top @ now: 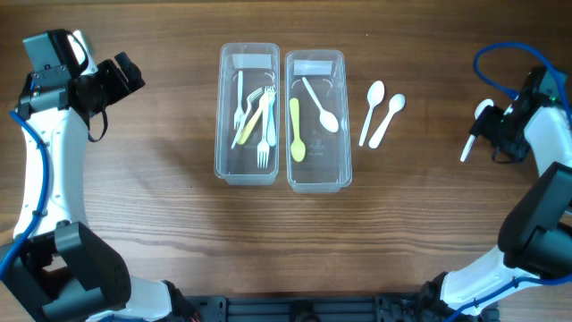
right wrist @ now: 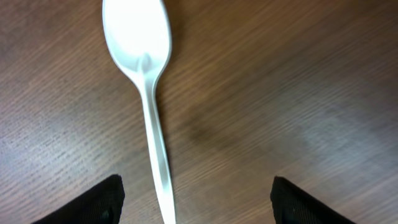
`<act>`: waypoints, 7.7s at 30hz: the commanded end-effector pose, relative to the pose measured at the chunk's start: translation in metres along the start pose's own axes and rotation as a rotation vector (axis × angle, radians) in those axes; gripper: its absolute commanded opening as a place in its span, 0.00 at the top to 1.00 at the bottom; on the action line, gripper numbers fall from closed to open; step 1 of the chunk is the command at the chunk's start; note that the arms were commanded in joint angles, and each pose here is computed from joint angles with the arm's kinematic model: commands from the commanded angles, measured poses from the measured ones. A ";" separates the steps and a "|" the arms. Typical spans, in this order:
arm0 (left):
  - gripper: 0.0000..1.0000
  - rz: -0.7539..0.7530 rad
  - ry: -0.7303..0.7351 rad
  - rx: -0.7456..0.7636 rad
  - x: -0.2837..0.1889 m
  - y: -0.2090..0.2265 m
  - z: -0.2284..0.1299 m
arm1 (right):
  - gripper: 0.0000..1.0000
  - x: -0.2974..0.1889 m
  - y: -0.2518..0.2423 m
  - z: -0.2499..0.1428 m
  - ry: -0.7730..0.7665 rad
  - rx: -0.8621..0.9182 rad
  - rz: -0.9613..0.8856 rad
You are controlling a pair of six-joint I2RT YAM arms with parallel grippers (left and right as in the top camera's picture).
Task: Pack container
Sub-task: 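Grasp the far-right white spoon and lift it with the right gripper, then drop the white spoon into the right container, then lower the right gripper onto a white spoon and grasp it, then carry the white spoon into the right container and release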
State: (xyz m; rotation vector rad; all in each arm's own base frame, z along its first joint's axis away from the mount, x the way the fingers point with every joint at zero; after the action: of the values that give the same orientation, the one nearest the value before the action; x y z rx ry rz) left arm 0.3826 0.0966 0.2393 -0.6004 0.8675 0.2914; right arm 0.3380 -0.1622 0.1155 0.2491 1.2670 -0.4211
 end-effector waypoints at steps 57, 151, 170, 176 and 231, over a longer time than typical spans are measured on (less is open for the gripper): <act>0.00 -0.017 -0.042 -0.001 -0.014 -0.005 0.008 | 0.96 -0.132 0.313 -0.036 -0.216 -0.768 0.432; 0.00 -0.017 -0.042 -0.001 -0.014 -0.005 0.008 | 0.96 0.038 0.197 -0.039 0.256 0.209 -0.013; 0.00 -0.017 -0.042 0.000 -0.014 -0.005 0.008 | 0.95 -0.093 0.272 0.006 0.099 -0.104 0.338; 0.00 -0.017 -0.042 -0.001 -0.014 -0.005 0.008 | 0.95 -0.106 0.313 -0.029 0.121 -0.310 0.407; 0.00 -0.017 -0.042 0.000 -0.014 -0.005 0.008 | 0.43 -0.167 0.288 -0.002 -0.129 -0.313 0.224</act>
State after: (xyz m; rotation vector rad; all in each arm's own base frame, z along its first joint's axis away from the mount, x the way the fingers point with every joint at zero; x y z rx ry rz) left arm 0.3825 0.0968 0.2393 -0.6004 0.8673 0.2921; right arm 0.4139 0.1723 0.2176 0.0257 1.2467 0.1688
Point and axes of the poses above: each gripper's point midway between its finger pads, its own x axis out along the fingers, its own y axis along the line the jaws close on, z = x × y, the point moved 8 cm from there along -x, back along the fingers, and after that the axes turned 9 degrees about -x, right-handed, at the moved point
